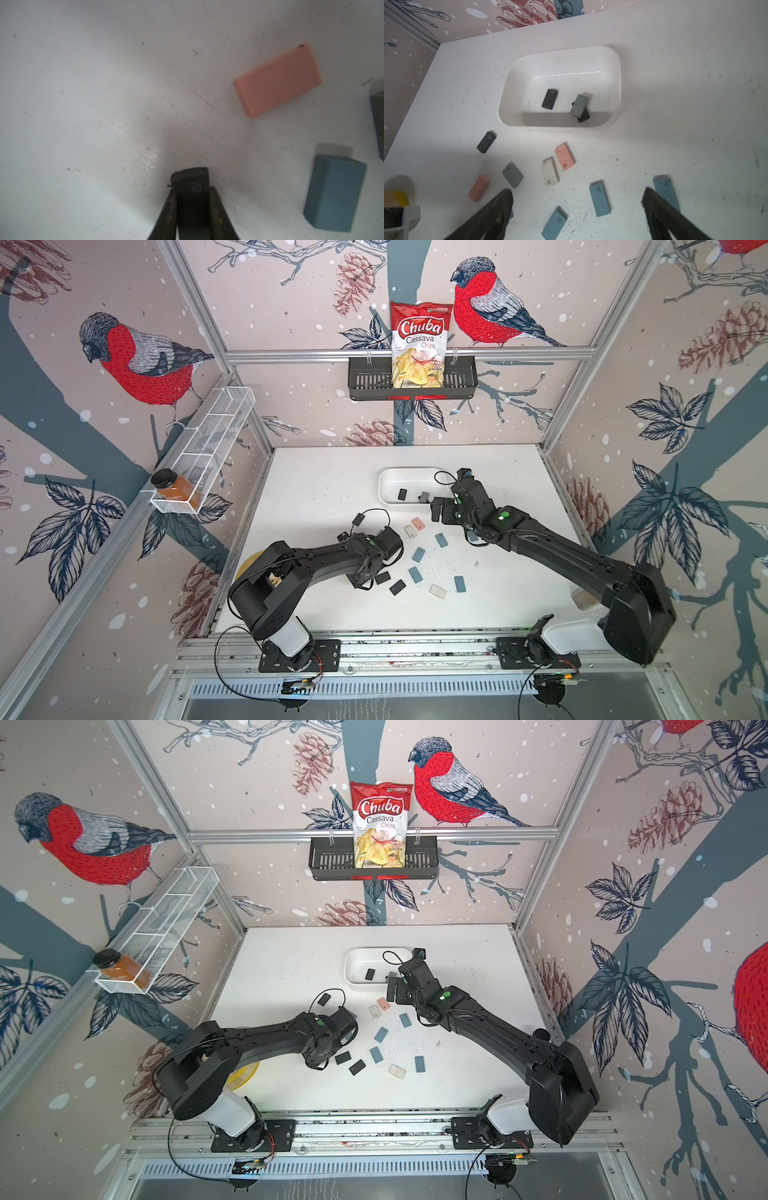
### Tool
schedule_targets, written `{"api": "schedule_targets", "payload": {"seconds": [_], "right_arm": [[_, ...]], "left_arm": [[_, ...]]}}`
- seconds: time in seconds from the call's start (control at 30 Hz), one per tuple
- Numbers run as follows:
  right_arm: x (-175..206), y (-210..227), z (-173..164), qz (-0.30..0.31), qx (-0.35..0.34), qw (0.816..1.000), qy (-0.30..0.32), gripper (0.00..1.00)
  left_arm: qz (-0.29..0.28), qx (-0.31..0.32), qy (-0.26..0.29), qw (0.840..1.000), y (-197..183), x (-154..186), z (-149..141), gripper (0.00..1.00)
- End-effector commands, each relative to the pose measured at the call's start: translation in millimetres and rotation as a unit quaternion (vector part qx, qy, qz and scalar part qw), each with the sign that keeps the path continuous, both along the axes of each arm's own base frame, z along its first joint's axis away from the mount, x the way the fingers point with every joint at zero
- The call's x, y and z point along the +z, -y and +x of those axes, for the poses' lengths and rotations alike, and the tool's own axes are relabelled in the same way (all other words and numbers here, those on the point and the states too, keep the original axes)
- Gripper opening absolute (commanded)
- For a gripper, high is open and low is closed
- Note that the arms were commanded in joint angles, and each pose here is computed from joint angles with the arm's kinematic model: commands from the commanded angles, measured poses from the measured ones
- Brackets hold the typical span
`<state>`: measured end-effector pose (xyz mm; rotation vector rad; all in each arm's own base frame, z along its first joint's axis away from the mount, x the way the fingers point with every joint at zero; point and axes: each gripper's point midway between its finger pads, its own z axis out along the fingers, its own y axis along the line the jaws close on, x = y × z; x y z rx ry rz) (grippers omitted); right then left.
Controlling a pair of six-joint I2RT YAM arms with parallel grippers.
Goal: Put the eraser in the storage box
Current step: Pick up the eraser from the center of the board, then place the eraser in the storage box.
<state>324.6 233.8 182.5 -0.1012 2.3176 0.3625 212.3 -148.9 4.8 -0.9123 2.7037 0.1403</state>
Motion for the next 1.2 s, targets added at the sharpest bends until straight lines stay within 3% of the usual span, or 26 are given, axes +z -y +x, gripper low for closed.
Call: {"api": "schedule_targets", "payload": {"seconds": [0.0, 0.27, 0.67, 0.97, 1.17], "right_arm": [[0.2, 10.7, -0.6, -0.005, -0.022, 1.000, 0.007, 1.00], [-8.7, 27.9, -13.9, -0.011, -0.035, 0.999, 0.002, 1.00], [-25.2, 42.8, -33.7, -0.007, -0.041, 0.999, -0.011, 1.00], [-53.0, 53.0, -49.3, -0.020, -0.045, 0.998, -0.036, 1.00], [-65.5, 56.0, -60.5, -0.017, -0.048, 0.998, -0.046, 1.00]], "left_arm": [[-0.073, -0.032, -0.011, 0.997, 33.2, -13.8, 2.6, 0.15], [-0.067, -0.064, 0.005, 0.996, 38.1, 0.1, 9.7, 0.13], [-0.055, -0.117, 0.079, 0.989, 45.0, 46.2, 36.9, 0.11], [-0.013, -0.142, 0.093, 0.985, 43.1, 68.7, 51.1, 0.10], [0.001, -0.165, 0.141, 0.976, 52.4, 106.5, 75.1, 0.10]]}}
